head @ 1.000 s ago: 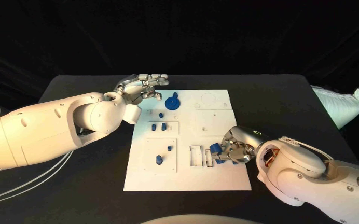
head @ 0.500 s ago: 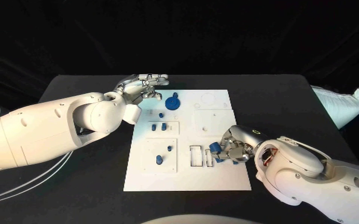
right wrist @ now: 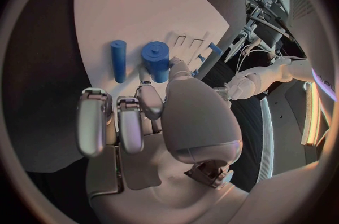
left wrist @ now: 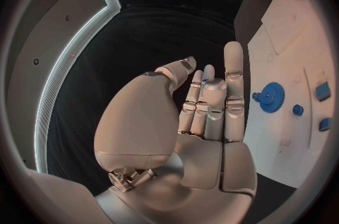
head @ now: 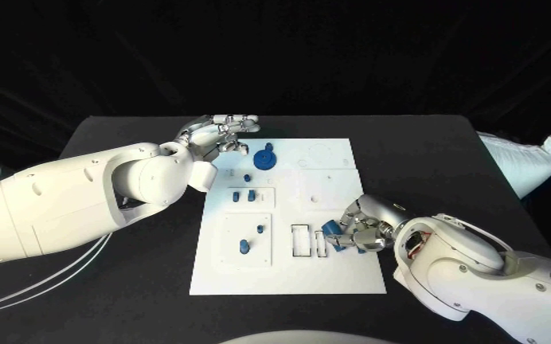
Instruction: Assemble the parts on the task board
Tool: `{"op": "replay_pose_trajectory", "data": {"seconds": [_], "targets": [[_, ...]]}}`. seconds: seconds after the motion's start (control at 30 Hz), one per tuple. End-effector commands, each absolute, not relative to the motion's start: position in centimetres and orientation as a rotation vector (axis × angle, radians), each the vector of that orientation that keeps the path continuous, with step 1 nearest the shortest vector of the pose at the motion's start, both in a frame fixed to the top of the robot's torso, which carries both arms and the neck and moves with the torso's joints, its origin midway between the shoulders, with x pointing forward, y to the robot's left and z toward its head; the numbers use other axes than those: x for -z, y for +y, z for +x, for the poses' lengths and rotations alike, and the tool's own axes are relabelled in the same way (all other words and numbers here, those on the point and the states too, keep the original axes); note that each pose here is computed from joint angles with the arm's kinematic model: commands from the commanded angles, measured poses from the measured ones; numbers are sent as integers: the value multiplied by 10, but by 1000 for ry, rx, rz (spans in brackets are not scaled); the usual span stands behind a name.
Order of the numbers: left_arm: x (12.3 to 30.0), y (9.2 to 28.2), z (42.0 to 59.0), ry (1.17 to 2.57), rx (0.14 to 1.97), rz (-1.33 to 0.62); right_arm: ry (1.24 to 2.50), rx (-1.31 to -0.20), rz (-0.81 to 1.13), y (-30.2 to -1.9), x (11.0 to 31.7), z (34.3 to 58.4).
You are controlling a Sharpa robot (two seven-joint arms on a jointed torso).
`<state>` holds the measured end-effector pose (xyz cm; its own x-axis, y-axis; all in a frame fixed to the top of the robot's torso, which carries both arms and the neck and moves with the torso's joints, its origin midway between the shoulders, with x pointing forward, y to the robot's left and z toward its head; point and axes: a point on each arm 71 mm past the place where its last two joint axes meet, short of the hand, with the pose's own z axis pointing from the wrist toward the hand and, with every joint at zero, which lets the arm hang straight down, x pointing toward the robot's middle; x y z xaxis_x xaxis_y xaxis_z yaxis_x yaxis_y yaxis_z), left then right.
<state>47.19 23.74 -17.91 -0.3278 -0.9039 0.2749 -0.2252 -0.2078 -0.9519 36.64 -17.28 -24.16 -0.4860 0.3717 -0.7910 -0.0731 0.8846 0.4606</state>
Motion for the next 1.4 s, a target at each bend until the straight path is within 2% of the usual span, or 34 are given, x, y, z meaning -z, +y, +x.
{"op": "replay_pose_trajectory", "data": {"seconds": [0.03,0.23,0.53,1.03,1.4], "targets": [[178,234,471,1506,1608,-1330,2057,-601,419,-174,244,363],[178,234,471,1506,1608,-1330,2015,-652,494,-174,233,364],[178,234,472,1506,1608,-1330,2005,-684,514,-170,229,363],[178,233,472,1510,1611,-1329,2176,-721,479,-146,237,356],[178,232,471,1512,1613,-1329,2166,-692,434,-141,240,361]]}}
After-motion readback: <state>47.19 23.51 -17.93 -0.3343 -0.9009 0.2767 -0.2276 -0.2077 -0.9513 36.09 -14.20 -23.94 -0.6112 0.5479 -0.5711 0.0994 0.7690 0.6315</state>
